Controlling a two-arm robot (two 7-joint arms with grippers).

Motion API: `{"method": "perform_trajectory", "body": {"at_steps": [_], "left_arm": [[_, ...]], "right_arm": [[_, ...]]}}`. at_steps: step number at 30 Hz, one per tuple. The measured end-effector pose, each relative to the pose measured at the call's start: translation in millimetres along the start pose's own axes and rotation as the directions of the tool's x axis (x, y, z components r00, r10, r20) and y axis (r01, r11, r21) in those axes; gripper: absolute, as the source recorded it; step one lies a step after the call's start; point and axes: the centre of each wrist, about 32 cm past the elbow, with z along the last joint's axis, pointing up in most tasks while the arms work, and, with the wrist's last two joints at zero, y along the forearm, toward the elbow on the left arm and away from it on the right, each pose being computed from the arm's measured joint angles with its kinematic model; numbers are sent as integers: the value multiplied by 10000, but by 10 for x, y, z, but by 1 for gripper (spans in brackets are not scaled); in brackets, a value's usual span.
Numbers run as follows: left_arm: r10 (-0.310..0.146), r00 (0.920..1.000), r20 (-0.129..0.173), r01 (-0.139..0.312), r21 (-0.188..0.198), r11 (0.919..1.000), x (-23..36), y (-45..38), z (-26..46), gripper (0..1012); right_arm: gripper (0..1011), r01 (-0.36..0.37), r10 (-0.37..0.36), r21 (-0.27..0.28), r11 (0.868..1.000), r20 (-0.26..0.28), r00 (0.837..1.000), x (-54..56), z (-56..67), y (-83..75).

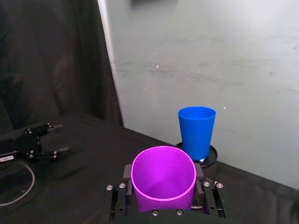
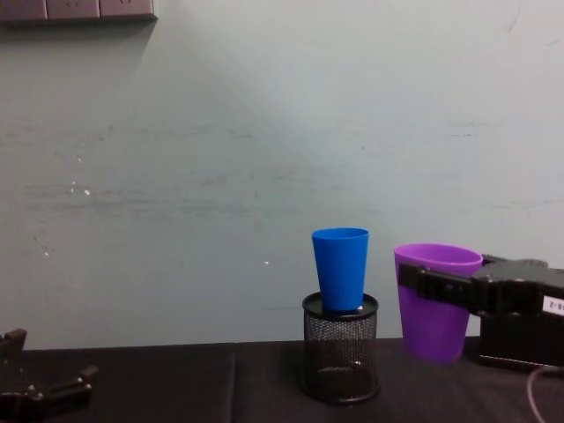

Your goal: Pick up one cup with a gripper and tap it against the other cup.

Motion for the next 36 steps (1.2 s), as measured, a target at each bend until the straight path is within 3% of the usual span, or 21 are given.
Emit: {"method": "perform_trajectory", "body": {"at_steps": [18, 36], "left_arm": [[0, 10000, 0, 0, 0, 10000, 0, 0, 0, 1011], [0, 10000, 0, 0, 0, 10000, 0, 0, 0, 1011]], "right_arm": [[735, -92, 74, -317, 9995, -538, 9985, -31, -200, -48], [734, -72, 43, -611, 9981, -476, 9989, -45, -410, -95]]}}
